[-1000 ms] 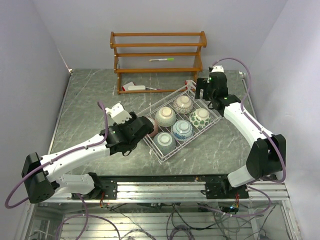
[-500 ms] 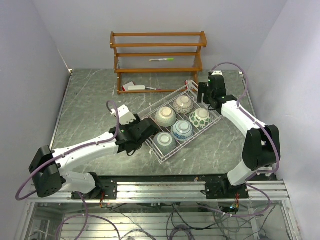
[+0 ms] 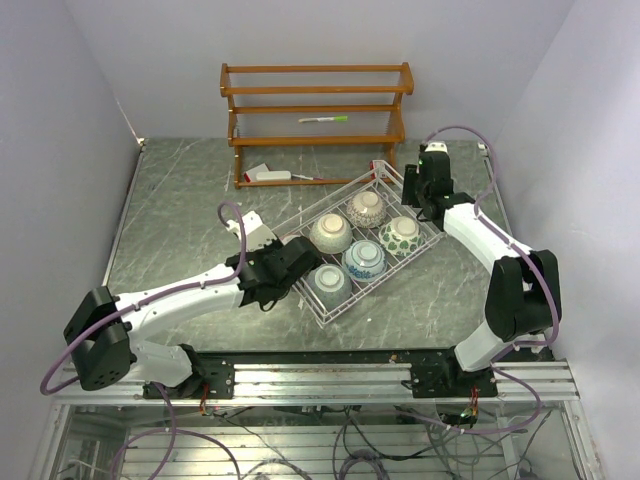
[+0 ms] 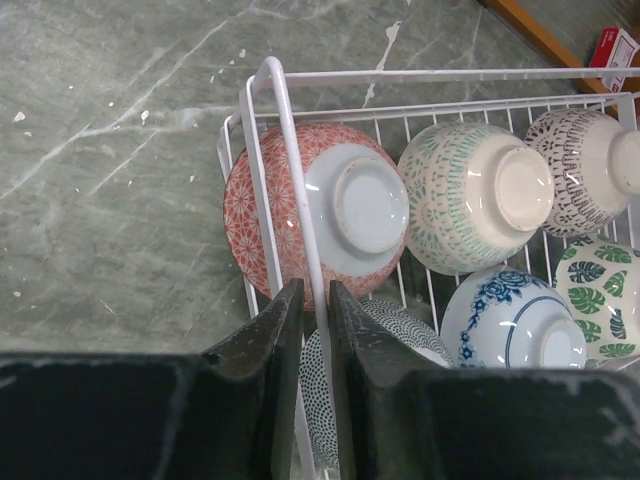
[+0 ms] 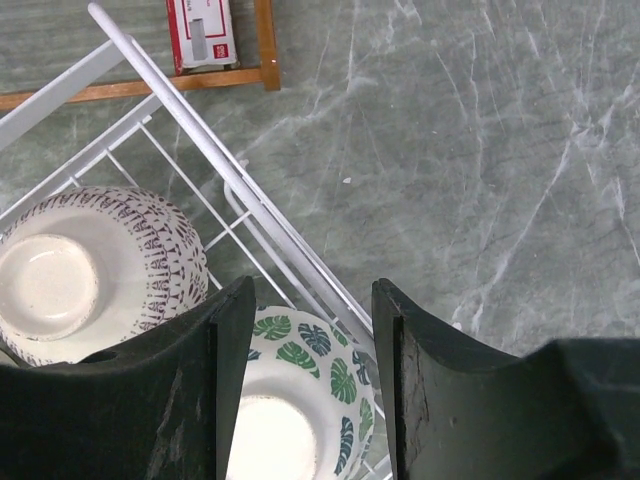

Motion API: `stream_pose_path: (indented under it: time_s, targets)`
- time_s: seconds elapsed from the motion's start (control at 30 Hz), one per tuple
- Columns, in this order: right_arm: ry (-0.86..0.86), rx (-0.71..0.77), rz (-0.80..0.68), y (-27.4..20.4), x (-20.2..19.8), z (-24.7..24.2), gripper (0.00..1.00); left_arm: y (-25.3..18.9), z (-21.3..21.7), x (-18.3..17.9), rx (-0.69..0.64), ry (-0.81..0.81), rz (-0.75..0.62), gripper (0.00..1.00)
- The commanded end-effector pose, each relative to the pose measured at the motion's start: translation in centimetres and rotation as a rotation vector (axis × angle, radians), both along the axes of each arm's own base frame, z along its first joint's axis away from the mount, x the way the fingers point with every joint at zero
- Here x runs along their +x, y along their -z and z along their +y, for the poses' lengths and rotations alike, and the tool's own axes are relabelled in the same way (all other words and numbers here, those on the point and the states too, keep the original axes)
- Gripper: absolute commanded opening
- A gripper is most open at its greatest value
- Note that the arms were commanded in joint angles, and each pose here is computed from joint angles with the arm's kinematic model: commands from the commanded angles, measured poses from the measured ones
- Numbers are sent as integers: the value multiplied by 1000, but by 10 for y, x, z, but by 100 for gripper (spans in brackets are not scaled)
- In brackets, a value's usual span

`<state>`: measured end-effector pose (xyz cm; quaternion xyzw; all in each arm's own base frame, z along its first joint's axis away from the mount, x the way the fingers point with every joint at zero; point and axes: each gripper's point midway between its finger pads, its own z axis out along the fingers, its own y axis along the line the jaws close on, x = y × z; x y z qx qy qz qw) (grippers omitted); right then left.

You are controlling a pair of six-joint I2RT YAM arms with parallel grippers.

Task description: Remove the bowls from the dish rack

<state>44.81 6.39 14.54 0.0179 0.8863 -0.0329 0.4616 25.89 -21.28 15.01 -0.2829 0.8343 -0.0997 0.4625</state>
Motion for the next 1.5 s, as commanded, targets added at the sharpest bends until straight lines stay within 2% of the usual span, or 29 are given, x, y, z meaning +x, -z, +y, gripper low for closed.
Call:
stream_pose_path:
  time_s: [0.0, 0.37, 0.5, 0.63, 0.73, 1.0, 1.17, 1.33, 1.47]
  targets:
    - [-20, 38, 33, 15, -8, 6, 49, 12, 7, -1, 57, -5, 4, 23]
    - [-8, 31, 32, 15, -9, 4, 58, 34, 9, 5, 88, -35, 52, 24]
    - [1, 25, 32, 15, -8, 2, 58, 34, 9, 9, 99, -25, 59, 17]
    - [1, 29, 28, 13, -9, 3, 52, 24, 17, 11, 137, -25, 52, 8]
    - [-14, 43, 28, 13, -9, 6, 49, 14, 27, 15, 168, 3, 36, 7]
    - [-35, 74, 35, 14, -13, 12, 39, 2, 71, 31, 134, -43, 31, 7]
    - [-63, 106, 36, 11, -18, 19, 27, 0, 83, 40, 139, -53, 40, 7]
    - [-57, 116, 47, 15, -28, 18, 5, -4, 83, 54, 160, -52, 54, 7]
    - [-69, 132, 51, 15, -35, 21, 0, -2, 79, 69, 184, -43, 58, 7]
